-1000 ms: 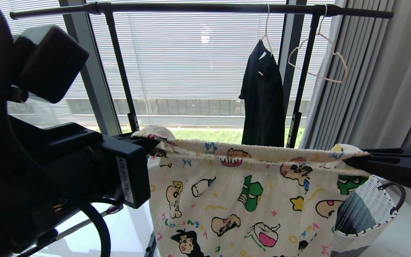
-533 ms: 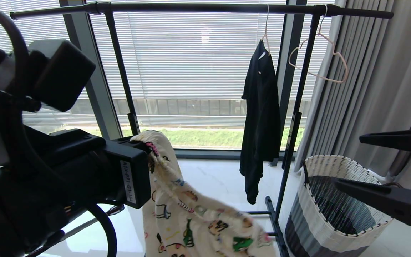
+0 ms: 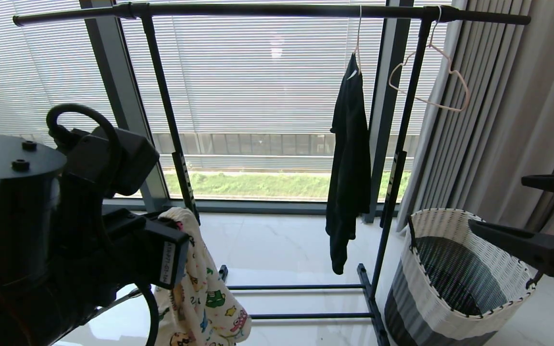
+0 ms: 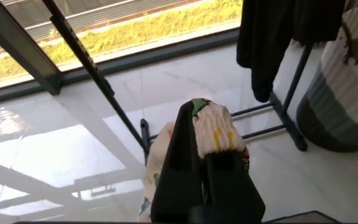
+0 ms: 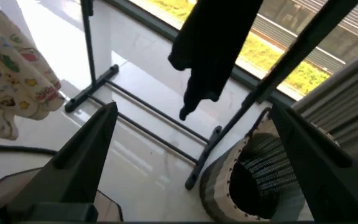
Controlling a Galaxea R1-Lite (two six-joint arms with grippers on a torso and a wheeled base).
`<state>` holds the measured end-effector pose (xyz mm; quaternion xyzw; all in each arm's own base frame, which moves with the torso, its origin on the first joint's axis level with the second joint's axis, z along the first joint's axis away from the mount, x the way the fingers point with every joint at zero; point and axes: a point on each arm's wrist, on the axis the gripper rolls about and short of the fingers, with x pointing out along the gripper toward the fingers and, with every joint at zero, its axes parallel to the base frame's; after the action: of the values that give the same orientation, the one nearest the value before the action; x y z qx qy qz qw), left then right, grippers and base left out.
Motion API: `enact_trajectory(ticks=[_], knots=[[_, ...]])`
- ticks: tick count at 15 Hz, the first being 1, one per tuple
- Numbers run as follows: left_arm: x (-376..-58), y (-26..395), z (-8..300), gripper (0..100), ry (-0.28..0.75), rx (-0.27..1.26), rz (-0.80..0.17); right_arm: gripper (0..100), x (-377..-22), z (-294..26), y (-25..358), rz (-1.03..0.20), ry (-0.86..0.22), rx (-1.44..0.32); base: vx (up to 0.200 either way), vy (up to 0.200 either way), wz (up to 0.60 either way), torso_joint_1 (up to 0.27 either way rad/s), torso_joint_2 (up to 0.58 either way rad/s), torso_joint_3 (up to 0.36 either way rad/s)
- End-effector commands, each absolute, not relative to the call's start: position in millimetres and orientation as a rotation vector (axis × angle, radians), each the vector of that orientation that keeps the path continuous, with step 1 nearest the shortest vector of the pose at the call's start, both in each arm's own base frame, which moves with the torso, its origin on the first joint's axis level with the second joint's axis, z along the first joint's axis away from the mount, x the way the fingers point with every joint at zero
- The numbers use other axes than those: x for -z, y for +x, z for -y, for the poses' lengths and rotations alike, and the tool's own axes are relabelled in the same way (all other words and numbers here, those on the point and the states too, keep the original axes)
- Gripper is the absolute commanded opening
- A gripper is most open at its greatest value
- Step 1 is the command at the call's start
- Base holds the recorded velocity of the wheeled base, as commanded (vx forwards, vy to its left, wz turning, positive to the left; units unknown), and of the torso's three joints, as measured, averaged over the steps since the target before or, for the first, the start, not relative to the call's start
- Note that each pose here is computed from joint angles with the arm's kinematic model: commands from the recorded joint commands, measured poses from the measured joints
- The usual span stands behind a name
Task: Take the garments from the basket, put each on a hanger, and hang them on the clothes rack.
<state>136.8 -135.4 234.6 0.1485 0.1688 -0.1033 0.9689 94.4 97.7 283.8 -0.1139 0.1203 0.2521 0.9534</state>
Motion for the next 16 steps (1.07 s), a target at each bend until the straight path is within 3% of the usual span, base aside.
enact_trajectory(ticks=[1,3,5,6,11,16], knots=[[-236.4,113.3,86.9,0,0.439,0.187,-0.38,100,-274.6,-57.5,104.4,-0.313,-0.233,-0.202,0.0,0.0,0.0,0.0,0.0,0.0],[-238.3,98.3,54.8,0,0.431,0.156,-0.394,100,-265.5,-37.6,105.1,-0.378,-0.227,-0.054,0.0,0.0,0.0,0.0,0.0,0.0],[-227.9,93.0,27.4,0,0.361,0.003,-0.434,100,-246.7,-20.9,104.3,-0.424,-0.223,0.084,0.0,0.0,0.0,0.0,0.0,0.0],[-227.7,88.2,21.9,0,0.337,0.0,-0.425,100,-242.1,-18.2,103.0,-0.424,-0.248,0.099,0.0,0.0,0.0,0.0,0.0,0.0],[-230.6,84.8,17.6,0,0.353,-0.005,-0.394,100,-229.4,-19.1,114.5,-0.395,-0.244,0.112,0.0,0.0,0.0,0.0,0.0,0.0],[-231.6,92.2,10.2,0,0.344,-0.1,-0.424,100,-235.3,-21.7,120.0,-0.344,-0.222,0.057,0.0,0.0,0.0,0.102,-0.31,-0.226]])
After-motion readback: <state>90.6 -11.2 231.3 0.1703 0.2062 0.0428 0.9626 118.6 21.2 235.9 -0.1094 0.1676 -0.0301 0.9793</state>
